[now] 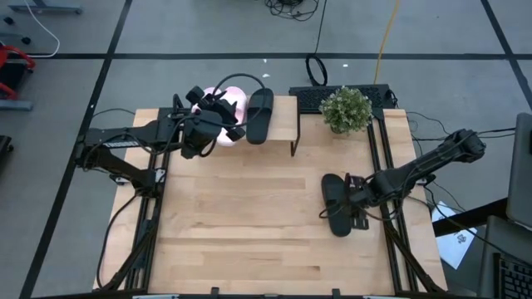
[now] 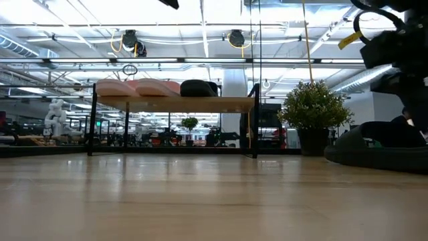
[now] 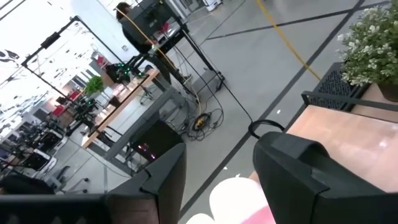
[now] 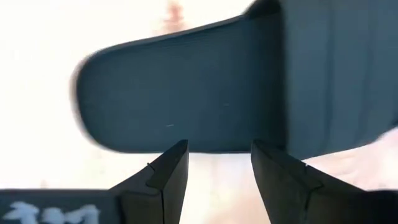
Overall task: Pick and place slides into the shelf
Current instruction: Put the black slipper on the shelf
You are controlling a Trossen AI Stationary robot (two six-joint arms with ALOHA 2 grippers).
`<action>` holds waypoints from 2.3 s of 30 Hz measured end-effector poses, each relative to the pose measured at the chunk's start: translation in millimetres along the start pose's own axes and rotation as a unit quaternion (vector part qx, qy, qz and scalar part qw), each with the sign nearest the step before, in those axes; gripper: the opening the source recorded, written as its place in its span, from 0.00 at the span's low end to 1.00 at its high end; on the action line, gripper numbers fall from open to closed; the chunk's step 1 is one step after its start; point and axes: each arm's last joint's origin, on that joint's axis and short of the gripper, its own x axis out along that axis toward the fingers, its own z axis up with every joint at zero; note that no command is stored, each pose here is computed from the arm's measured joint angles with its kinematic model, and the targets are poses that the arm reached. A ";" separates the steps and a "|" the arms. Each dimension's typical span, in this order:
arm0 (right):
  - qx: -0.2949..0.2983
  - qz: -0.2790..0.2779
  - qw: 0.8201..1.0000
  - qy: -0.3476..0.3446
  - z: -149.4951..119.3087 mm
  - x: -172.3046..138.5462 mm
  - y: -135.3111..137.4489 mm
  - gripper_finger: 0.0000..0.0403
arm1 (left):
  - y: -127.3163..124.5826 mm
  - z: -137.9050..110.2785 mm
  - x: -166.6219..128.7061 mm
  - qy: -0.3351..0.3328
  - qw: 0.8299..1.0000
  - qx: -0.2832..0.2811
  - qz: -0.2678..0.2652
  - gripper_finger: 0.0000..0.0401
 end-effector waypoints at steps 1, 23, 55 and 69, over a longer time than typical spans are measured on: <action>0.007 0.010 1.000 0.001 -0.6 -1.0 0.4 0.41 | -0.1 -0.1 0.0 0.000 1.000 0.000 0.000 0.49; 0.045 0.015 0.998 -0.044 -2.7 -36.4 -1.2 0.41 | 2.0 -0.7 0.5 0.009 0.999 0.030 0.028 0.49; -0.025 -0.076 0.996 -0.038 26.8 -16.3 -13.9 0.41 | 1.5 -2.7 0.6 0.014 0.999 0.037 0.027 0.49; -0.021 -0.052 0.998 -0.042 28.2 -13.8 -13.1 0.41 | 1.5 -2.8 0.6 0.015 0.999 0.040 0.027 0.49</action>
